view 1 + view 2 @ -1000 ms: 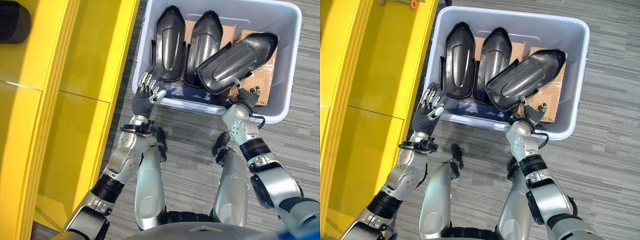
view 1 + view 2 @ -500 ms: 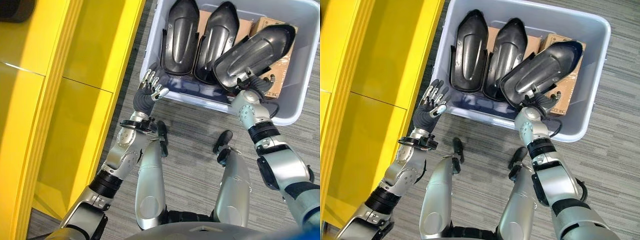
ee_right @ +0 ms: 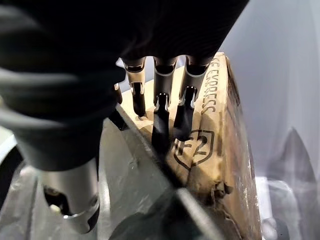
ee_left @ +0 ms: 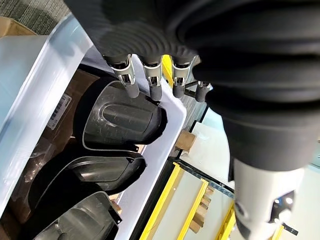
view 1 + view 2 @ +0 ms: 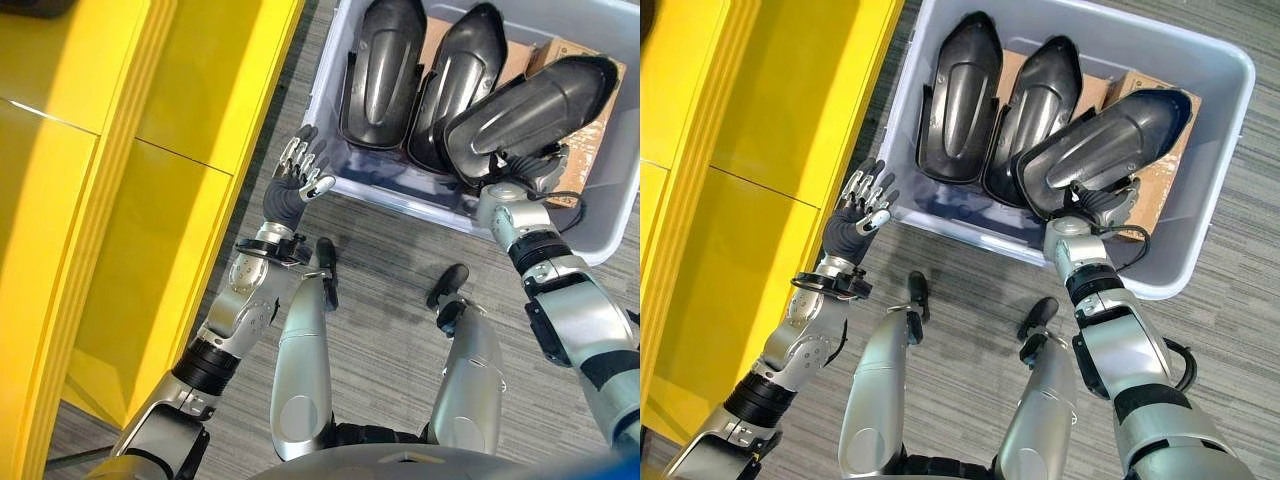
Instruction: Move parts from the plastic box to the shelf.
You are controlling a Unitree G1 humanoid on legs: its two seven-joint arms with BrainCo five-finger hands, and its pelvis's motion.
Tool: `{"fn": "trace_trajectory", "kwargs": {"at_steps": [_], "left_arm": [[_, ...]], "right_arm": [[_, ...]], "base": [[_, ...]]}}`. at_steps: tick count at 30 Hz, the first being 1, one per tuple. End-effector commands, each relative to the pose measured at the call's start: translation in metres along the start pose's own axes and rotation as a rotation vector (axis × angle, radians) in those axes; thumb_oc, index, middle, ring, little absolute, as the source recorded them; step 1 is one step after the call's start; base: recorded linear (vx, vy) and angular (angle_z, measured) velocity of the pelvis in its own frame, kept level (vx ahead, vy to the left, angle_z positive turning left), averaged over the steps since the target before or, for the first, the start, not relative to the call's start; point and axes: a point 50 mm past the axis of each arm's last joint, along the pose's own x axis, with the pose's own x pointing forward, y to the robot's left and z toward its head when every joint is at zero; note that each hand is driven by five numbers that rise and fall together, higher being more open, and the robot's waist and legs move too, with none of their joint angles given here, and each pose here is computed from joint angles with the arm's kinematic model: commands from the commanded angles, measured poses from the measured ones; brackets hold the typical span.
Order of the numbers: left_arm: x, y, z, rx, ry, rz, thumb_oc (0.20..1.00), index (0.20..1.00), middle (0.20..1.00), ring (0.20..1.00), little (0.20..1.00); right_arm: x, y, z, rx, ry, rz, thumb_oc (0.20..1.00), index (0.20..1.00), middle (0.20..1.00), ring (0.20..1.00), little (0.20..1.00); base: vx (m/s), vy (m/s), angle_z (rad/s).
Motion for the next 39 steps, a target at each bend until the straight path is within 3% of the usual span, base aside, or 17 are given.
{"fn": "trace_trajectory", "kwargs": {"at_steps": [1, 15, 20, 25, 30, 39], "left_arm": [[0.003, -0.022, 0.019, -0.053, -0.13, -0.099, 1.0, 1.0, 1.0, 1.0, 1.0], [0.006, -0.028, 0.019, -0.082, -0.162, -0.105, 1.0, 1.0, 1.0, 1.0, 1.0], [0.008, -0.03, 0.02, -0.087, -0.16, -0.108, 1.0, 1.0, 1.0, 1.0, 1.0], [0.007, -0.03, 0.022, -0.083, -0.163, -0.116, 1.0, 1.0, 1.0, 1.0, 1.0], [0.004, -0.025, 0.023, -0.067, -0.164, -0.103, 1.0, 1.0, 1.0, 1.0, 1.0], [-0.004, -0.013, 0.02, -0.079, -0.156, -0.071, 1.0, 1.0, 1.0, 1.0, 1.0]], "right_arm": [[-0.02, 0.019, -0.046, -0.119, 0.199, 0.126, 0.2, 0.2, 0.2, 0.2, 0.2], [-0.03, 0.015, -0.097, 0.055, 0.582, 0.083, 0.2, 0.2, 0.2, 0.2, 0.2], [-0.022, 0.006, -0.106, 0.063, 0.601, 0.057, 0.2, 0.2, 0.2, 0.2, 0.2], [-0.011, 0.002, -0.09, 0.09, 0.413, 0.042, 0.2, 0.2, 0.2, 0.2, 0.2], [-0.004, 0.003, -0.037, 0.12, 0.088, -0.008, 0.2, 0.2, 0.2, 0.2, 0.2], [-0.004, -0.011, 0.009, 0.286, -0.186, -0.056, 0.2, 0.2, 0.2, 0.2, 0.2]], "base": [[-0.01, 0.034, 0.02], [0.0, 0.021, 0.03], [0.0, -0.018, 0.02], [-0.04, -0.058, -0.02], [-0.04, -0.068, -0.15], [-0.02, -0.056, -0.19]]}}
